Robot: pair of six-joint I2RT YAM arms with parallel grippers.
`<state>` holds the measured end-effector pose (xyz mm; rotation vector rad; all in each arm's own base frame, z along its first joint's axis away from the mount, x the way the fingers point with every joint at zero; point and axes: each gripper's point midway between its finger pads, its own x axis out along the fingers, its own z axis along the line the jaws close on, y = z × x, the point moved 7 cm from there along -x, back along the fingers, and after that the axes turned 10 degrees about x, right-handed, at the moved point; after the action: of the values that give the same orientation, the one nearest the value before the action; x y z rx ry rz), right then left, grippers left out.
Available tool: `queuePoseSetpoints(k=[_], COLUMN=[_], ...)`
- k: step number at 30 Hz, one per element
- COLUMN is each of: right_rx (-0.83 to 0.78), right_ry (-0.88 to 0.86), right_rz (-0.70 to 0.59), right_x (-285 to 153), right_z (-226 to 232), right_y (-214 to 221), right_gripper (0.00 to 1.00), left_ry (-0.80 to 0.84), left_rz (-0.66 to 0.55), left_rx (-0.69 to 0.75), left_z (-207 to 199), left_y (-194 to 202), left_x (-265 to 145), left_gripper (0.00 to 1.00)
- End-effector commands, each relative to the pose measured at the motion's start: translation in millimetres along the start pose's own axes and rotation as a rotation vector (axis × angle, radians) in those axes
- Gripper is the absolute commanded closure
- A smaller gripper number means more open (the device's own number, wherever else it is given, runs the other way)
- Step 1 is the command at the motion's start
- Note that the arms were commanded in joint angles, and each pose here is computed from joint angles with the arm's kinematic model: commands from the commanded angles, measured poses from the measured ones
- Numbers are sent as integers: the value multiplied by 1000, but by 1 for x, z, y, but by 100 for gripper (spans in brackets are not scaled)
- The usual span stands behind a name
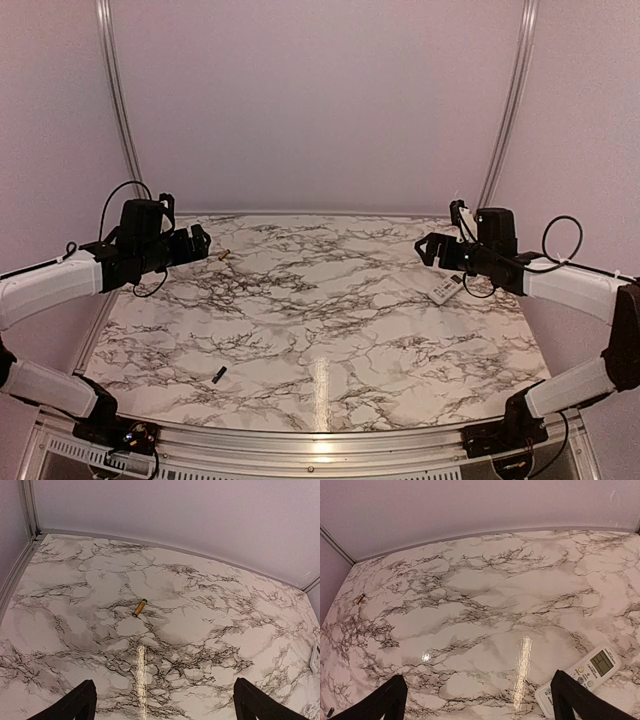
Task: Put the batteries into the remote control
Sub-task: Pick up the remote control from the center of the board.
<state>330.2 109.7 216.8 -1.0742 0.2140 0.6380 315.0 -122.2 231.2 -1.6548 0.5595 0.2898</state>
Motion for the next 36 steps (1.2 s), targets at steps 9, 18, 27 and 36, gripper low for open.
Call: queuePoseSetpoints(k=[9, 18, 27, 36], right_rx=[97, 151, 193, 224], right_ry=[276, 430, 487, 454], right_rz=[188, 294, 341, 339], right_x=[9, 19, 34, 55], right_z=[-63, -98, -113, -116], right_y=[11, 37, 48, 39], right_gripper=[1, 1, 1, 1], left_ry=[-26, 1, -4, 35], left_rz=[-28, -33, -72, -76], left_rx=[-24, -62, -67, -85], left_z=[-2, -2, -1, -6], left_y=[-4, 3, 1, 2], left_x=[9, 10, 10, 15], left_gripper=[1, 1, 1, 1])
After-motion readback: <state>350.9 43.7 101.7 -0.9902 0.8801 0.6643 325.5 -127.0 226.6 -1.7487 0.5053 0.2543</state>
